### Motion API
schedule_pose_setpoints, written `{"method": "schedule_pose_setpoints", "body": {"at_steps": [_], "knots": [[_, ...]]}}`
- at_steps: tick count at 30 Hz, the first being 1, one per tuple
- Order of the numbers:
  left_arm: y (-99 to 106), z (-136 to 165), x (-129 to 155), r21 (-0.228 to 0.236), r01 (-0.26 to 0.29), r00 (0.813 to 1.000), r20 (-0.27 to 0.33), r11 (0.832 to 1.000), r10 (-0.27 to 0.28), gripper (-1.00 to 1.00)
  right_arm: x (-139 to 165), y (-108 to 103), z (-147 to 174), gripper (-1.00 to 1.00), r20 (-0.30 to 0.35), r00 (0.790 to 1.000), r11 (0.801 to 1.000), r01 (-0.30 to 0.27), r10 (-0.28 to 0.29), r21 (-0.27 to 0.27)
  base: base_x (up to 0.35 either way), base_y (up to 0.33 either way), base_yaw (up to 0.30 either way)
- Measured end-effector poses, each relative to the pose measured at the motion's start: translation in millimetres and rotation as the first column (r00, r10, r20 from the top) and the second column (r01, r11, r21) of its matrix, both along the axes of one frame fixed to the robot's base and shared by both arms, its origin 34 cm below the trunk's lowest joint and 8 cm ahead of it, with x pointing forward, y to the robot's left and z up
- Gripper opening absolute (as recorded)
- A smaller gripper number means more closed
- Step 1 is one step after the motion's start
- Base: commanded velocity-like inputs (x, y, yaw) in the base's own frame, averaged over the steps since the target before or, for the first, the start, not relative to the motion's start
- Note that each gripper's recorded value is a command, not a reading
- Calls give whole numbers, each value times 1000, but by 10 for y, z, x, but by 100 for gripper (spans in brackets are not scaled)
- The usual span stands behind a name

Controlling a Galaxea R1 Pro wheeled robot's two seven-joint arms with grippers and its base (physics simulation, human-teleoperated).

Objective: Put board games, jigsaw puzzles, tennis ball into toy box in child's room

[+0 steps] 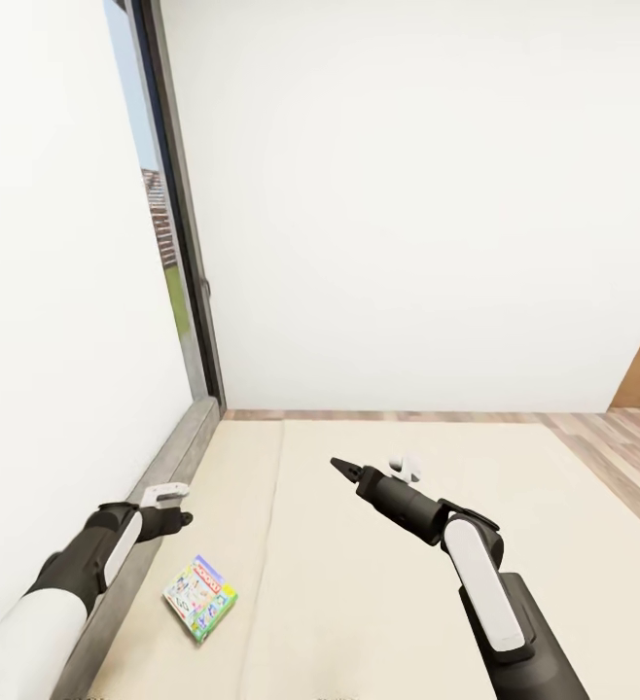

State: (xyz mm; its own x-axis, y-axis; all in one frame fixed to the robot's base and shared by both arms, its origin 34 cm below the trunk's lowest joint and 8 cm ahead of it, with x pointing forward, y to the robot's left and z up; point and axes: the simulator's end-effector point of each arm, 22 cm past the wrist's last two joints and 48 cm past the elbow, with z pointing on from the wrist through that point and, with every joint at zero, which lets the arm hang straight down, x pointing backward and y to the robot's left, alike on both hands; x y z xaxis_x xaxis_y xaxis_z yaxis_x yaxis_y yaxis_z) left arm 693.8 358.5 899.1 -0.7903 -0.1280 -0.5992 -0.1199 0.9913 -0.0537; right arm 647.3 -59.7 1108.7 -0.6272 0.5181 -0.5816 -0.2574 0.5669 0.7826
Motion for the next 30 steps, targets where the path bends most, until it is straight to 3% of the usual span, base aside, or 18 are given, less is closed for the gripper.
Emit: {"method": "schedule_pose_setpoints", "body": {"at_steps": [30], "knots": [[10, -71, 83, 2, -2, 1000, 0, 1000, 2, 100, 46, -6, -265, 100, -48, 999, 1000, 0, -1, -4, 0, 0, 13]]}}
